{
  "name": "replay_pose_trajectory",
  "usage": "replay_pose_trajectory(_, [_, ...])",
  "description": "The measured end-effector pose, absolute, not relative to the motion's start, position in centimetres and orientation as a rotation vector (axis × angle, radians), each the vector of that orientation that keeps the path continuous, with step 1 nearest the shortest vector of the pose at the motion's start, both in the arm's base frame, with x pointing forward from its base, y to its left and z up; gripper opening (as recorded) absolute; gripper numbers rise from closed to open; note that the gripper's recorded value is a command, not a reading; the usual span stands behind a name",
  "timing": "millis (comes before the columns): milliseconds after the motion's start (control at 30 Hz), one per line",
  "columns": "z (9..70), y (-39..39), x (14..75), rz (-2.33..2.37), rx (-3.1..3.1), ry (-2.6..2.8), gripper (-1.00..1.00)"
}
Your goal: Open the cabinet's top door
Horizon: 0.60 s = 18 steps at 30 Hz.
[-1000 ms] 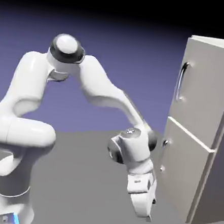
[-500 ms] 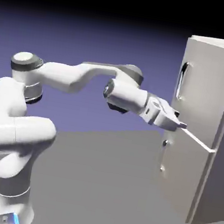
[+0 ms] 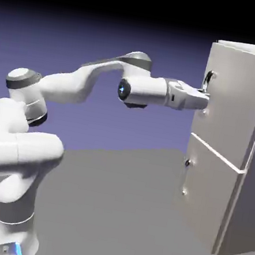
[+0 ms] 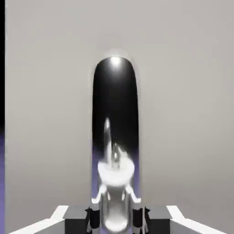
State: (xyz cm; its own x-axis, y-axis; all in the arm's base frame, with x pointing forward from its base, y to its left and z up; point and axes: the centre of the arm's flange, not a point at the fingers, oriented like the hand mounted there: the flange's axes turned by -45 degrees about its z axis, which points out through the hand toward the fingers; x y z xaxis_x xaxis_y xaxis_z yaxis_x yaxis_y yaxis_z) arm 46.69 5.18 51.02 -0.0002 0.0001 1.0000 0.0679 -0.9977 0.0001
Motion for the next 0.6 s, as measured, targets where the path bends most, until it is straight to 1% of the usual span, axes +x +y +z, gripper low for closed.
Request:
replay_pose_trajectory(300, [51.0,1.0,42.3,-2.061,-2.061,-0.310,-1.00])
replay_pose_trajectory(600, [51.0,-3.6,39.3,-1.937,-1.937,-0.502,-1.00])
